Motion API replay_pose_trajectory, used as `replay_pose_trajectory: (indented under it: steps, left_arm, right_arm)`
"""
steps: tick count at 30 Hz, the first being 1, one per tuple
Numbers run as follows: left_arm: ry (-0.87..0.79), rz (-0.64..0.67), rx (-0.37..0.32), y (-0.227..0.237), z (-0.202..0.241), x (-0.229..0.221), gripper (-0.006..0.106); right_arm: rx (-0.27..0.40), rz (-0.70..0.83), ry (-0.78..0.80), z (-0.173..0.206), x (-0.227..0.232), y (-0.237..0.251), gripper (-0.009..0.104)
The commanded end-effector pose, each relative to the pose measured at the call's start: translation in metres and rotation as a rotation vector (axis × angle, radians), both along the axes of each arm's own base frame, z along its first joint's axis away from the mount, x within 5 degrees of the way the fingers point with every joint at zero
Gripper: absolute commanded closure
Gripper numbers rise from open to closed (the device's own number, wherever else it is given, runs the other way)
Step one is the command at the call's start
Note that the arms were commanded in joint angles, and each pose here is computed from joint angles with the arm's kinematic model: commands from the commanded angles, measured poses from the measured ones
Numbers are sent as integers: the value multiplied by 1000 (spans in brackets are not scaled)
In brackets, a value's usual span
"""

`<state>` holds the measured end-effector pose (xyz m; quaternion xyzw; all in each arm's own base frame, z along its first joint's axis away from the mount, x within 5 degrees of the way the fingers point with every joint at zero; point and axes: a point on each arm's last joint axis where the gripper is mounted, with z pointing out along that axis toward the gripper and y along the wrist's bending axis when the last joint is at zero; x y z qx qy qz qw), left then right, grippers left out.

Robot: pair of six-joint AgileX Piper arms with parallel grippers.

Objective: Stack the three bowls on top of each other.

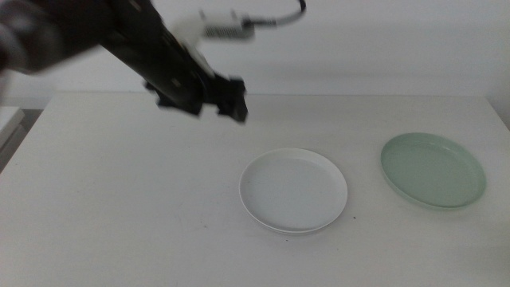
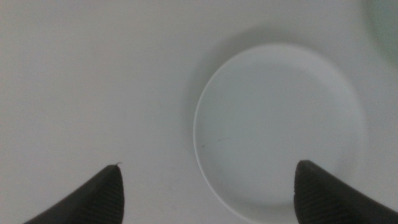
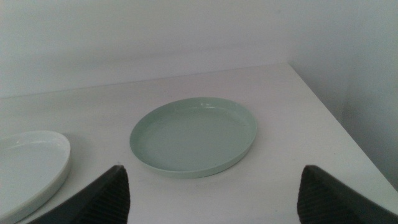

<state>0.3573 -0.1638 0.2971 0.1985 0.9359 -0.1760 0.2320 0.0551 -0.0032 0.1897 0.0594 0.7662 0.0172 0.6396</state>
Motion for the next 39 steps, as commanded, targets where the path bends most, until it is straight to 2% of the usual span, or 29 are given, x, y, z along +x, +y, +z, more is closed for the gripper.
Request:
replay_pose_trajectory:
  steps: [1, 4, 11, 15, 19, 25, 39]
  left_arm:
    - [-94, -59, 8, 10, 38, -25, 7]
    - [-238, -140, 15, 24, 77, -61, 7]
    - [-409, -156, -54, 56, 136, -151, 7]
    - [-474, -177, -98, 74, 156, -205, 7]
    - [-519, -185, -125, 86, 160, -240, 7]
    - [-528, -190, -148, 95, 162, -269, 7]
    - [-580, -170, -178, 95, 167, -269, 7]
  right_arm:
    - [-12, -5, -7, 0, 0, 0, 20]
    - [-12, -5, -7, 0, 0, 0, 20]
    - [-12, -5, -7, 0, 0, 0, 20]
    - [-12, -5, -7, 0, 0, 0, 20]
    - [-12, -5, -7, 0, 0, 0, 20]
    - [-12, -5, -7, 0, 0, 0, 20]
    - [-12, -5, -7, 0, 0, 0, 20]
